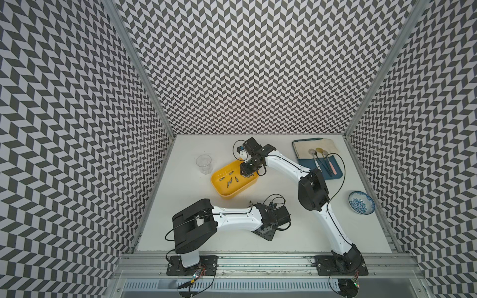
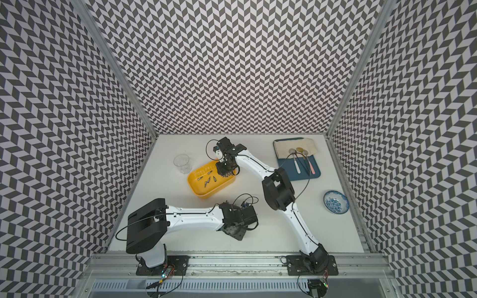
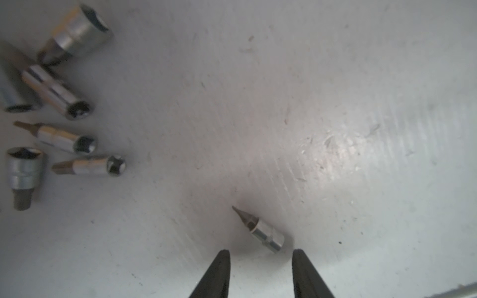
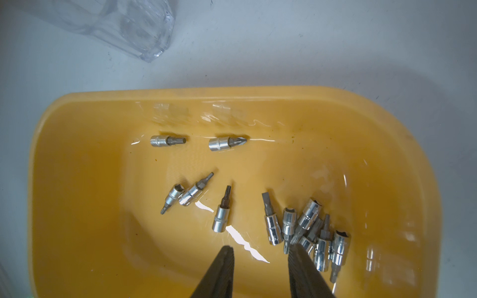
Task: Put the bit on the desktop into the storage box
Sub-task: Pick up the screwdriver bit from the center of the board.
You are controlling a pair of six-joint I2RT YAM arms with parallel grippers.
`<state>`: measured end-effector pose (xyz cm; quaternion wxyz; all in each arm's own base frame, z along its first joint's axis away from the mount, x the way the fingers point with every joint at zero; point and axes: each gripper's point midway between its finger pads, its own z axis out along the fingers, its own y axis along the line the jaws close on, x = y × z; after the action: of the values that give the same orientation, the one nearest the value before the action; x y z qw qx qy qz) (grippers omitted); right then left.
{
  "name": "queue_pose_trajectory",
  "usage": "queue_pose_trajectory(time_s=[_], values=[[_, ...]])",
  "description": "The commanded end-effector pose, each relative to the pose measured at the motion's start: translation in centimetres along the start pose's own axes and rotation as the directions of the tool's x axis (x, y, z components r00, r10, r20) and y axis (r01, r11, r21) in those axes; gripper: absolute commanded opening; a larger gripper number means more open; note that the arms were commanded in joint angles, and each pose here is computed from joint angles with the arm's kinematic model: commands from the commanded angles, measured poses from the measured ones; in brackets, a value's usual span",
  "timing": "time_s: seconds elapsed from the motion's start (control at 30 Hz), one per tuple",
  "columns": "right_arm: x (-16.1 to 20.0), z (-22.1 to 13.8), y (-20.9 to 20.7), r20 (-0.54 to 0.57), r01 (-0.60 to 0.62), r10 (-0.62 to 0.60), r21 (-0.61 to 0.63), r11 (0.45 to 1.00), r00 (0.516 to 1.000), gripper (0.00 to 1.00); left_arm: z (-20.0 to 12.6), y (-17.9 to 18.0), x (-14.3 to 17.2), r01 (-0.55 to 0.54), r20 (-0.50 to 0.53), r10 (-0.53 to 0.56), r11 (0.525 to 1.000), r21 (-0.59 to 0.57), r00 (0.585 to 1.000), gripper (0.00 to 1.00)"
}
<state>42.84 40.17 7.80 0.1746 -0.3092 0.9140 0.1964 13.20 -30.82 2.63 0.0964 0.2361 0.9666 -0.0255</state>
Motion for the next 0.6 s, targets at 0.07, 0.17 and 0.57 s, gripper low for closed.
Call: queue_pose_trajectory(time_s=[0.07,0.17,0.57], values=[[-1.9,-2.8,0.3,0.074,0.015,-0.015,0.009,1.000,0.997,0.40,-0.7,-1.1,-1.1,-0.005,0.034,0.003,0.999,0.046,0.999,0.44],[-1.9,-2.8,0.2,0.072,0.014,-0.015,0.014,1.000,0.997,0.40,-0.4,-1.6,-1.4,-0.009,0.033,0.007,0.999,0.054,0.999,0.44],[-1.7,-3.3,-0.3,0.068,0.010,-0.011,0.023,1.000,0.998,0.40,0.9,-0.7,-1.4,0.007,0.003,-0.007,1.000,0.007,1.000,0.44]])
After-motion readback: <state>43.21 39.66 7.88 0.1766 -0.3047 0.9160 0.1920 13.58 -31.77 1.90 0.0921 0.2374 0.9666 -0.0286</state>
